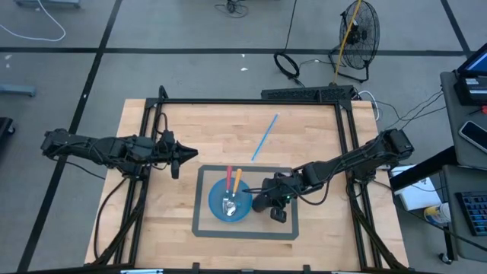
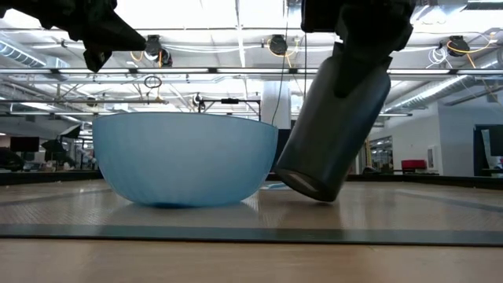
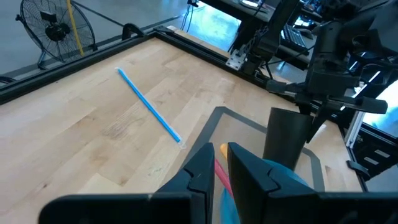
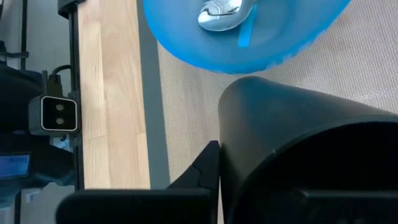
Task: Pick & Place Utensil
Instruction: Put the black cup on the transparent mat to the right of the blue bowl
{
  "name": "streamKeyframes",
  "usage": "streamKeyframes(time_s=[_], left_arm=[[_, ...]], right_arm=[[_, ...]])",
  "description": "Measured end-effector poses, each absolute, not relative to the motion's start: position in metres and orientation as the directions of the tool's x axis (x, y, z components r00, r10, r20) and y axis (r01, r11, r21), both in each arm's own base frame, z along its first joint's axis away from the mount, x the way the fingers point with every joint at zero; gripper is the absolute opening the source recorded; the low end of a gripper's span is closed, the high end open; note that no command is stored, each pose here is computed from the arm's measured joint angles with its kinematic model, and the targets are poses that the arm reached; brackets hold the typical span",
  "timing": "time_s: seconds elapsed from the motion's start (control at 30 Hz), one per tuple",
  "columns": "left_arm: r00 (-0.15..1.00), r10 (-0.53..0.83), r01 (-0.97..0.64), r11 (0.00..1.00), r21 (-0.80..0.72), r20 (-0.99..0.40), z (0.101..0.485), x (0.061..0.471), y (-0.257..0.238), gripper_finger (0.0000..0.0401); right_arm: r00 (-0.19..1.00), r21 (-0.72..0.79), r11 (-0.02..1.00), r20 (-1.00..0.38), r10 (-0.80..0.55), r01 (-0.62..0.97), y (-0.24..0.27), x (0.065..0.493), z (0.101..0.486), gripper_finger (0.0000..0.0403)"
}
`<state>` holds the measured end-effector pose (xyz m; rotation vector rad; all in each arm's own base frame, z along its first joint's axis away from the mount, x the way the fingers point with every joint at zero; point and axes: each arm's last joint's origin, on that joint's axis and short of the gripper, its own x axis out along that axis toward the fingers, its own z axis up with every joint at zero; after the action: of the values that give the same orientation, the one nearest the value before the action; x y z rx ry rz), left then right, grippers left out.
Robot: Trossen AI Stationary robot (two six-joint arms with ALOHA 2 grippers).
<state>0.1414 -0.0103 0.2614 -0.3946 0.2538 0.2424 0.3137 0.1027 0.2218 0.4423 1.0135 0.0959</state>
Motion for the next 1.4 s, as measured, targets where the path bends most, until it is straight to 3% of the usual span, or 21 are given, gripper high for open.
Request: streamKeyframes(time_s=[0.67,1.4], left_arm=[[0.935,0.186,-0.288,0.894,-0.343,-0.3,0.26,0.141,-0.01,0.0049],[0.935,0.187,-0.285,0.901,-0.327,-0.301,0.26,0.141,-0.01,0.0049]], right_arm=[[0.369,0.285,0.934,-0.909,0.193,0.214,0.071,0.309,0.237,0.0001],[0.357,0.348,0.911,-0.898,0.256,0.221,0.063,0.311,0.237,0.0012]])
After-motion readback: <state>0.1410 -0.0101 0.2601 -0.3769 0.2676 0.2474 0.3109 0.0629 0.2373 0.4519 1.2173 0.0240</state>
